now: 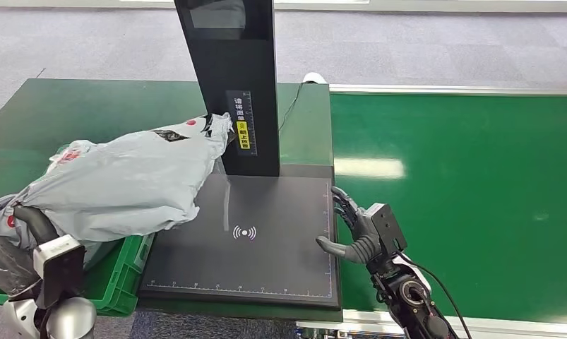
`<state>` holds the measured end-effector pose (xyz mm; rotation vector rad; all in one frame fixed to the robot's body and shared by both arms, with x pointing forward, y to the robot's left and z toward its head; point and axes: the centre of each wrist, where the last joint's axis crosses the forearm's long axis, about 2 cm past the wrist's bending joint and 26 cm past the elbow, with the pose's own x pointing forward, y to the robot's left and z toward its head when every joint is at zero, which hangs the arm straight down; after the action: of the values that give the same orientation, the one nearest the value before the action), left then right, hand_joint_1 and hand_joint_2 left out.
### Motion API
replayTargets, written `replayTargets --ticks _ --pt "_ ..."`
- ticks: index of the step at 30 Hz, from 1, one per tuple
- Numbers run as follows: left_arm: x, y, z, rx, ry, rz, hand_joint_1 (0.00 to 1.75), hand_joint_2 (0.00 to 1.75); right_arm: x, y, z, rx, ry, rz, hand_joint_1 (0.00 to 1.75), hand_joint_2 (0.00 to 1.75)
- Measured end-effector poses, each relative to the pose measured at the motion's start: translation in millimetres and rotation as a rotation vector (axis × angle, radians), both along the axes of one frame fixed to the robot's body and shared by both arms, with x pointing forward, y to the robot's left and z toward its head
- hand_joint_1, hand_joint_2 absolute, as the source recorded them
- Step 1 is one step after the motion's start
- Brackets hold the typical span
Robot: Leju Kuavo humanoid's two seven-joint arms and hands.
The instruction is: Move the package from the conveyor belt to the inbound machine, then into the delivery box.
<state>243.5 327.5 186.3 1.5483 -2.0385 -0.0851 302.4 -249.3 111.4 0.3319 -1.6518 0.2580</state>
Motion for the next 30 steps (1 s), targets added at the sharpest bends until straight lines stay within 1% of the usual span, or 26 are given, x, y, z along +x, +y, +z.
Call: replayTargets --ticks 6,9,14,19,25,30 --pt "1.8 18.8 -20.7 -0.194 0.168 0.118 1.75 1.75 -8.1 -1.2 -1.5 -0.012 -0.005 -0.008 0.00 1.75" --pt "-0.2 29.4 -31.1 -0.209 0.216 0.144 1.75 1.75 -11.1 -1.3 -1.7 -0.017 -0.004 -0.010 0.00 1.75" --pt "-5.4 36.2 -43.0 -0.217 0.265 0.153 1.75 1.75 -11.8 -0.4 -0.9 -0.021 -0.002 -0.011 0.00 1.75" --pt "-10.0 38.6 -48.9 -0.212 0.287 0.154 1.75 1.75 -11.6 0.2 0.3 -0.022 -0.004 -0.011 0.00 1.75" --pt "-12.4 39.6 -50.9 -0.215 0.296 0.160 1.75 1.75 -12.3 1.4 0.8 -0.022 -0.005 -0.009 0.00 1.75" --pt "-14.1 41.6 -55.8 -0.228 0.364 0.216 1.75 1.75 -12.7 1.3 1.4 -0.027 -0.007 -0.009 0.00 1.75"
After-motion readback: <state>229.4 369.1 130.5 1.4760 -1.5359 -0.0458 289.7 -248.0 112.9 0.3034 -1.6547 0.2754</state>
